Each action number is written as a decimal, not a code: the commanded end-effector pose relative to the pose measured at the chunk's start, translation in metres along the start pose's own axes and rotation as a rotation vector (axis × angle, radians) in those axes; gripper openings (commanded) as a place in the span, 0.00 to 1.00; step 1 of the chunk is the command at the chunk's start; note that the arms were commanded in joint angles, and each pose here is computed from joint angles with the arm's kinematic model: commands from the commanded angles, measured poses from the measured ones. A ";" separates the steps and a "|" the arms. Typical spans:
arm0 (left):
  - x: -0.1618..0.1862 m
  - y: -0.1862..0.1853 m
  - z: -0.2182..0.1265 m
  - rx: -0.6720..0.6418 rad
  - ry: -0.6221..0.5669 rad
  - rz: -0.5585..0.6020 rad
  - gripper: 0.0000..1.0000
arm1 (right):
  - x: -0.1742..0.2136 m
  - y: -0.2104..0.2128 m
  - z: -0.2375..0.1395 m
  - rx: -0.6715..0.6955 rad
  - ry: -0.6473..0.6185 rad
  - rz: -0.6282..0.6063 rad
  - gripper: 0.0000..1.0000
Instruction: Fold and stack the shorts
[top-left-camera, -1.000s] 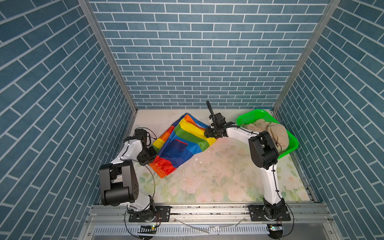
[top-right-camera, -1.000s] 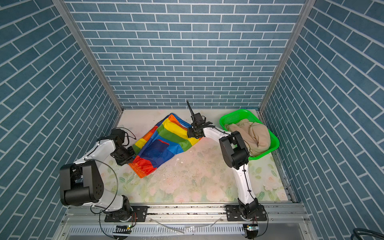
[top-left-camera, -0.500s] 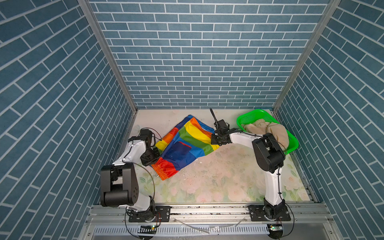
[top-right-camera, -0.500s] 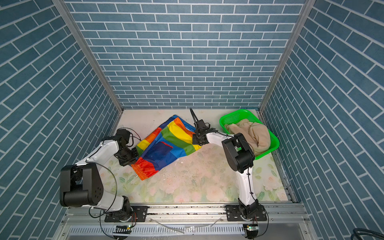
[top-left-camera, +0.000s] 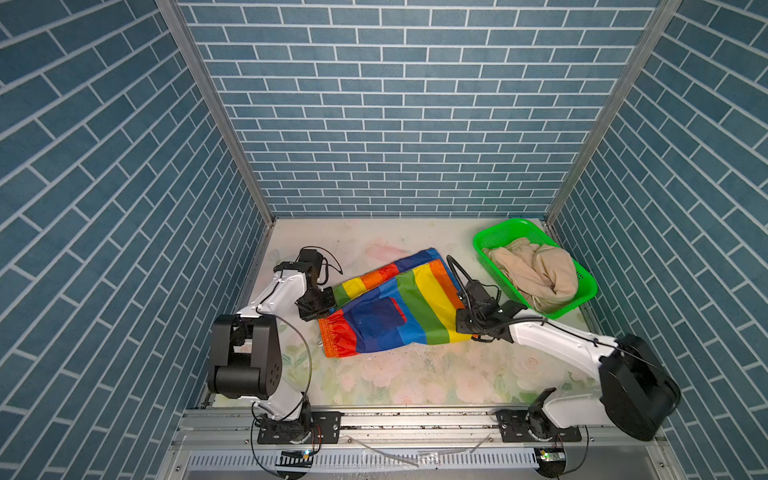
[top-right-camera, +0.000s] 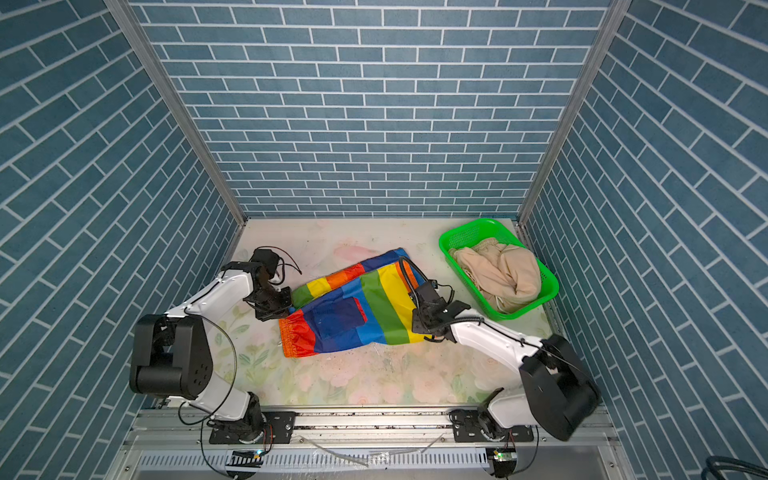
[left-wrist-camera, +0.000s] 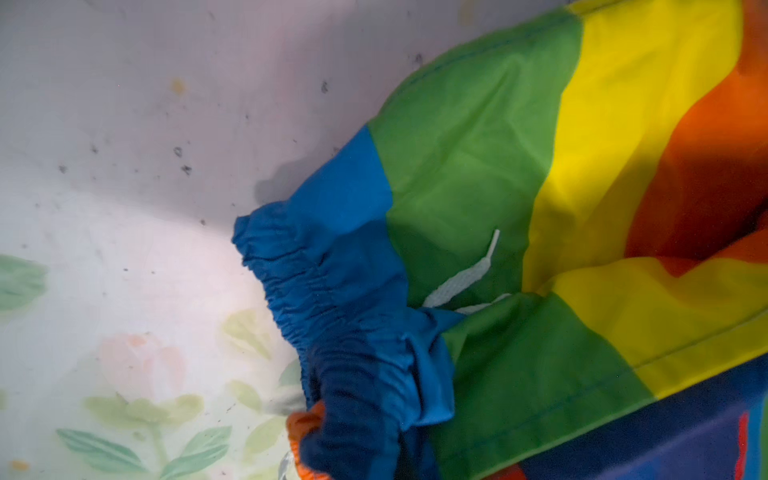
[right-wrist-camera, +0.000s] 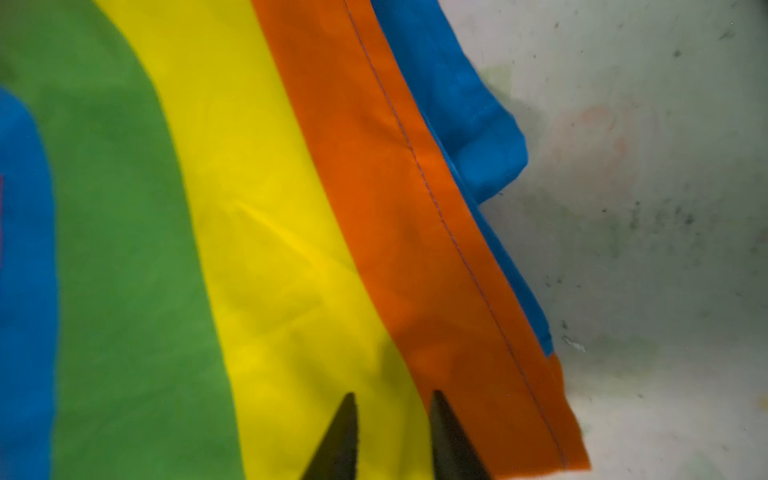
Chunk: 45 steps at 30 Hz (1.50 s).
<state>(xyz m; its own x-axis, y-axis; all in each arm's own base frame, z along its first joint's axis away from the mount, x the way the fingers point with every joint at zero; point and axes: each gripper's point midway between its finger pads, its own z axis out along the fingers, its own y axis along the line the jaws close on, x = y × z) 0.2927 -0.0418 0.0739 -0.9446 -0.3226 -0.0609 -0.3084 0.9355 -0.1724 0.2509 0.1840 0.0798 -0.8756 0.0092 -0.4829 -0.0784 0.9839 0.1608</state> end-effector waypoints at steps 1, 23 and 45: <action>-0.007 0.007 -0.015 -0.063 -0.028 0.034 0.04 | -0.038 -0.024 -0.032 0.111 -0.185 0.003 0.54; -0.029 0.003 -0.028 -0.098 -0.046 0.034 0.05 | -0.176 0.061 0.087 -0.326 -0.034 -0.059 0.51; -0.029 -0.003 -0.025 -0.064 -0.039 0.031 0.05 | -0.184 0.066 0.084 -0.520 -0.026 0.107 0.00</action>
<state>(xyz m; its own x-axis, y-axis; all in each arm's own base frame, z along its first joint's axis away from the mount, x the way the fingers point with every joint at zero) 0.3165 -0.0291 0.0861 -0.9489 -0.3070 -0.0732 -0.3006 0.9498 -0.0865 0.4476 0.2659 0.0522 -0.9249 0.0670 -0.3742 -0.1818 0.7866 0.5901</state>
